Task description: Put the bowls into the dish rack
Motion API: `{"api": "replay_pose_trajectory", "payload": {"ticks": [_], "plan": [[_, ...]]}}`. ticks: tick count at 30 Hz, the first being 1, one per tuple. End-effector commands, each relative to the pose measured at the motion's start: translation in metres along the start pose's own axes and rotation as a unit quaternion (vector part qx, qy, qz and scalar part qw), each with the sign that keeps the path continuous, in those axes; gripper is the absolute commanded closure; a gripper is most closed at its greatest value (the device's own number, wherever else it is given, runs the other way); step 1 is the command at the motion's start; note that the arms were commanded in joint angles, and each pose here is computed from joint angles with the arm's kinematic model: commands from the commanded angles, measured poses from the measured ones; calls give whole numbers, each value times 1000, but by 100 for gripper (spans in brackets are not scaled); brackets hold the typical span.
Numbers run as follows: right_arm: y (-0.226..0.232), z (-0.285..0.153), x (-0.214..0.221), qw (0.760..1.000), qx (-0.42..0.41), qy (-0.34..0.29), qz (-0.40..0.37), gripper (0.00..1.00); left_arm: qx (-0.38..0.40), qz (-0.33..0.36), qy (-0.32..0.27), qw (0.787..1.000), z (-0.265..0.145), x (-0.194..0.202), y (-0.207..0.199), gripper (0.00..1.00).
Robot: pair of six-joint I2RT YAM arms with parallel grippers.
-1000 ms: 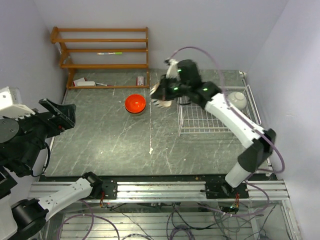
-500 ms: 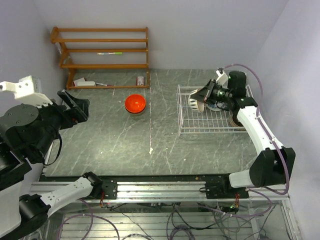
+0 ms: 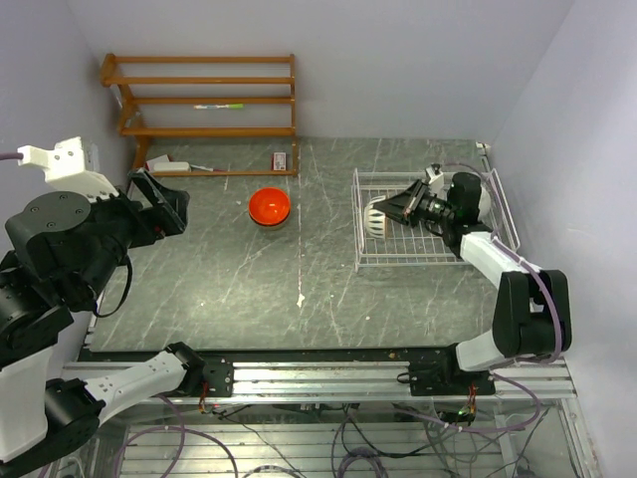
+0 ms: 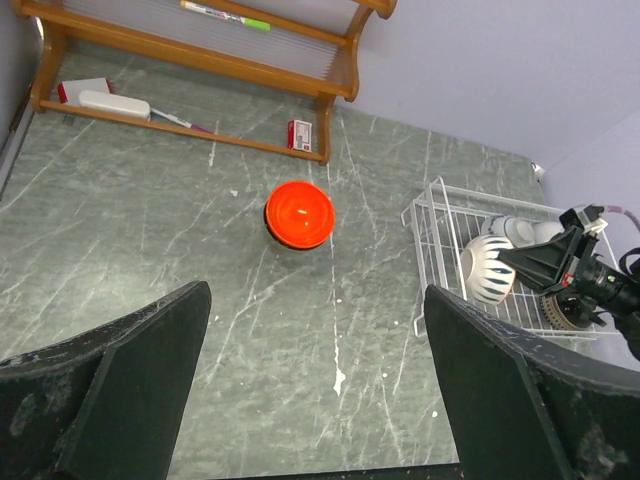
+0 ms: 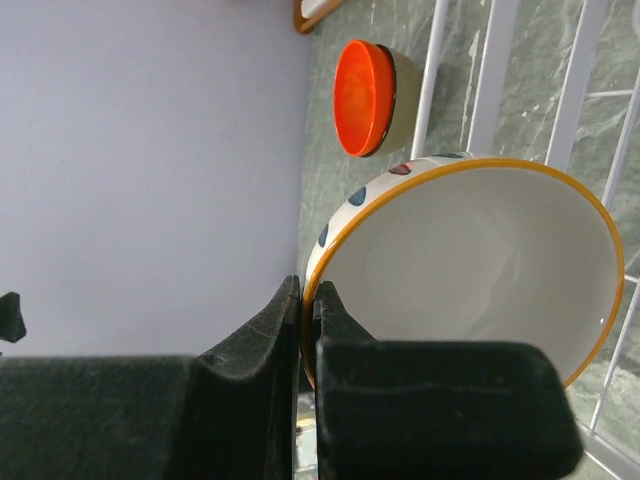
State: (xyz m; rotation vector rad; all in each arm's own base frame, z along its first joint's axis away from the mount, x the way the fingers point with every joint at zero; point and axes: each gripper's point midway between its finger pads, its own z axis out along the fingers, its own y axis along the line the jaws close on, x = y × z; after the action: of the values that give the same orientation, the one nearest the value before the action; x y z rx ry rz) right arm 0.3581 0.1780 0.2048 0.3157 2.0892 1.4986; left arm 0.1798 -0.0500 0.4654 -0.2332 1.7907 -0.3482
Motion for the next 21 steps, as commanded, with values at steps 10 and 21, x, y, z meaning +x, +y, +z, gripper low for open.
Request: {"api": "replay_pose_trajectory", "payload": {"ticks": [10,21], "plan": [[-28,7,-5,997,-54,5,63,100,9,-7,-13,1000,-9,-11,0,0],[-82,-1,9,989,-10,30,145,98,7,-6,-12,1000,-6,-10,-2,0]]}}
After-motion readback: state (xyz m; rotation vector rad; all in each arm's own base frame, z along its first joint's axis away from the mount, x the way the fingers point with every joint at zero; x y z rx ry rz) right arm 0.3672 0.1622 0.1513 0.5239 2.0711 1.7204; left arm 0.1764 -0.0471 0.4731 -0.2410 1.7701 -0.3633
